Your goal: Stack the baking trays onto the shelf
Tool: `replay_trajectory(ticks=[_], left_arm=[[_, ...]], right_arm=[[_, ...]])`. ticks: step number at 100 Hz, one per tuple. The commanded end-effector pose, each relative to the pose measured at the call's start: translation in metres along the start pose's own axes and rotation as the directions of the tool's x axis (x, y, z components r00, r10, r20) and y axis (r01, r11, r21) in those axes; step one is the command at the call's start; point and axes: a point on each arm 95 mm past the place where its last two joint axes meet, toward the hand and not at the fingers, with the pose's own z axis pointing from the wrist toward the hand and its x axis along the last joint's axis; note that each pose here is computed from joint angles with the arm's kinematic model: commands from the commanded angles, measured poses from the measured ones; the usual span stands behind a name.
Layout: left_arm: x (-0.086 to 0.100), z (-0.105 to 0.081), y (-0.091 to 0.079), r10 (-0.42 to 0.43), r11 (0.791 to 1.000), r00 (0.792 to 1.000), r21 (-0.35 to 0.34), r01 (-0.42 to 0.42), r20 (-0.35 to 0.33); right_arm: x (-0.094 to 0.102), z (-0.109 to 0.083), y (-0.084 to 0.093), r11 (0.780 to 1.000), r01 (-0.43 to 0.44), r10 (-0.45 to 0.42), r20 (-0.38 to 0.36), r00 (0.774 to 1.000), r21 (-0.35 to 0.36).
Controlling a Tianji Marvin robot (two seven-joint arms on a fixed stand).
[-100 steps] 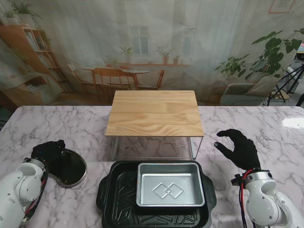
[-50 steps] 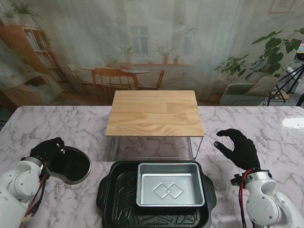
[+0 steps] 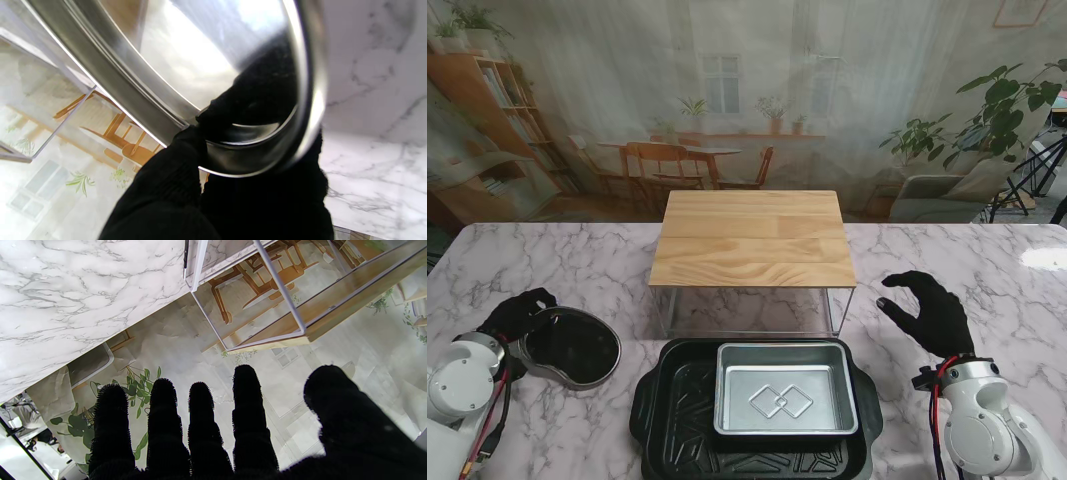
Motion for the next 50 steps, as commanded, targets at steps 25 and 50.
replay_trajectory(ticks=[25, 50], left_arm=[[0.0021, -0.0085, 0.0051, -0.141, 0.990, 0.990, 0.005, 0.141, -0.019], [-0.0041, -0.0088, 0.0091, -0.131, 0.991, 0.991, 0.013, 0.131, 0.016]], right_arm=[[0.0010, -0.0015, -0.0026, 1.000, -0.002, 0.002, 0.006, 1.000, 0.004], [0.0014, -0.0017, -0.0027, 1.000, -0.005, 0.005, 0.009, 1.000, 0.002]])
